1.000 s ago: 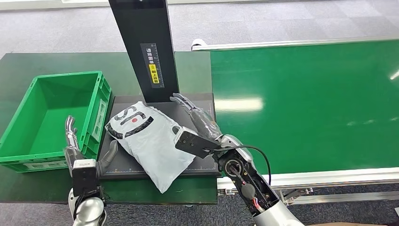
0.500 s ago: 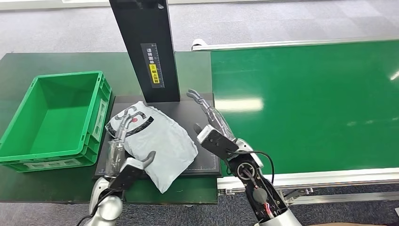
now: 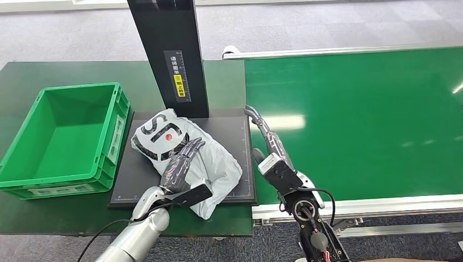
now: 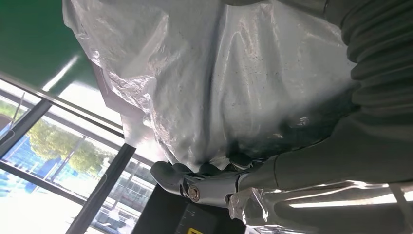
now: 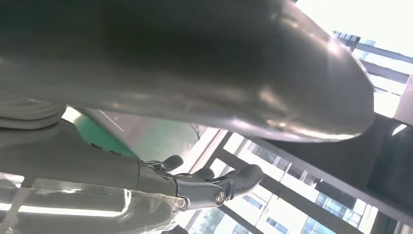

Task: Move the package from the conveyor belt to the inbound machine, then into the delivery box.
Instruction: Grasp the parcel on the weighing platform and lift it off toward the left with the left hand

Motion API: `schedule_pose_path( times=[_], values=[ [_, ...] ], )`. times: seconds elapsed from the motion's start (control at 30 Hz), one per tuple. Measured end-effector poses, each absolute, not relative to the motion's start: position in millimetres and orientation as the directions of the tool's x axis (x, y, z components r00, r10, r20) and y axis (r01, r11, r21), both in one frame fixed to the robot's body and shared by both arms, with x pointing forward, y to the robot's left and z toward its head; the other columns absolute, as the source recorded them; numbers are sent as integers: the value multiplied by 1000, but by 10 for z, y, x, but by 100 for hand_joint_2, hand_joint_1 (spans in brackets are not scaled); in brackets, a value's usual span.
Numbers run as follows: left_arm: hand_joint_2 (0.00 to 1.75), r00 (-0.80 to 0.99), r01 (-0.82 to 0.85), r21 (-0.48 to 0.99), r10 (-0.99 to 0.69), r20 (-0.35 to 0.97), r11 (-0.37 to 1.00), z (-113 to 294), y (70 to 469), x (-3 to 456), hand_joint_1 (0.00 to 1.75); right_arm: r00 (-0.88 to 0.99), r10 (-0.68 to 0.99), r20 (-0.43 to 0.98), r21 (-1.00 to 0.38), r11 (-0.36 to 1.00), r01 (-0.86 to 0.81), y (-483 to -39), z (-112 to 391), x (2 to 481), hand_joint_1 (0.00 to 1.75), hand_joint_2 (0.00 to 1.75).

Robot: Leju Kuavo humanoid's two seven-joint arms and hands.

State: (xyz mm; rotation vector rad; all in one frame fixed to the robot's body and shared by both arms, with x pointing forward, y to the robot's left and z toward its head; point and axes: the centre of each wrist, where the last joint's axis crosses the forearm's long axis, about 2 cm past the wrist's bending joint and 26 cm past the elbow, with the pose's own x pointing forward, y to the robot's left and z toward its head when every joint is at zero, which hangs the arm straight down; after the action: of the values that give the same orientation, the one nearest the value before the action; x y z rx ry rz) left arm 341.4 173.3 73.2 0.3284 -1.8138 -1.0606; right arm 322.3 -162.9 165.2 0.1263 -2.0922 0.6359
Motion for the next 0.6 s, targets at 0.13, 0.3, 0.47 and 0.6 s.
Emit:
schedule_pose_path(
  times=[0.13,0.3,0.47,0.6],
  values=[
    [175,-495,237,790,-630,599,565,738,1709,3456,0,-572,150,807,-385,867,-316,-1662,1635,3194,0,0],
    [175,-496,247,795,-632,595,554,739,1693,3477,0,-572,152,806,-385,868,-312,-1685,1629,3181,0,0],
    [175,-501,261,807,-639,583,530,740,1678,3491,164,-578,145,803,-376,875,-304,-1705,1642,3171,0,0],
    [175,-509,279,816,-642,573,506,731,1658,3496,175,-588,140,796,-370,882,-291,-1721,1670,3172,0,0]
  ],
)
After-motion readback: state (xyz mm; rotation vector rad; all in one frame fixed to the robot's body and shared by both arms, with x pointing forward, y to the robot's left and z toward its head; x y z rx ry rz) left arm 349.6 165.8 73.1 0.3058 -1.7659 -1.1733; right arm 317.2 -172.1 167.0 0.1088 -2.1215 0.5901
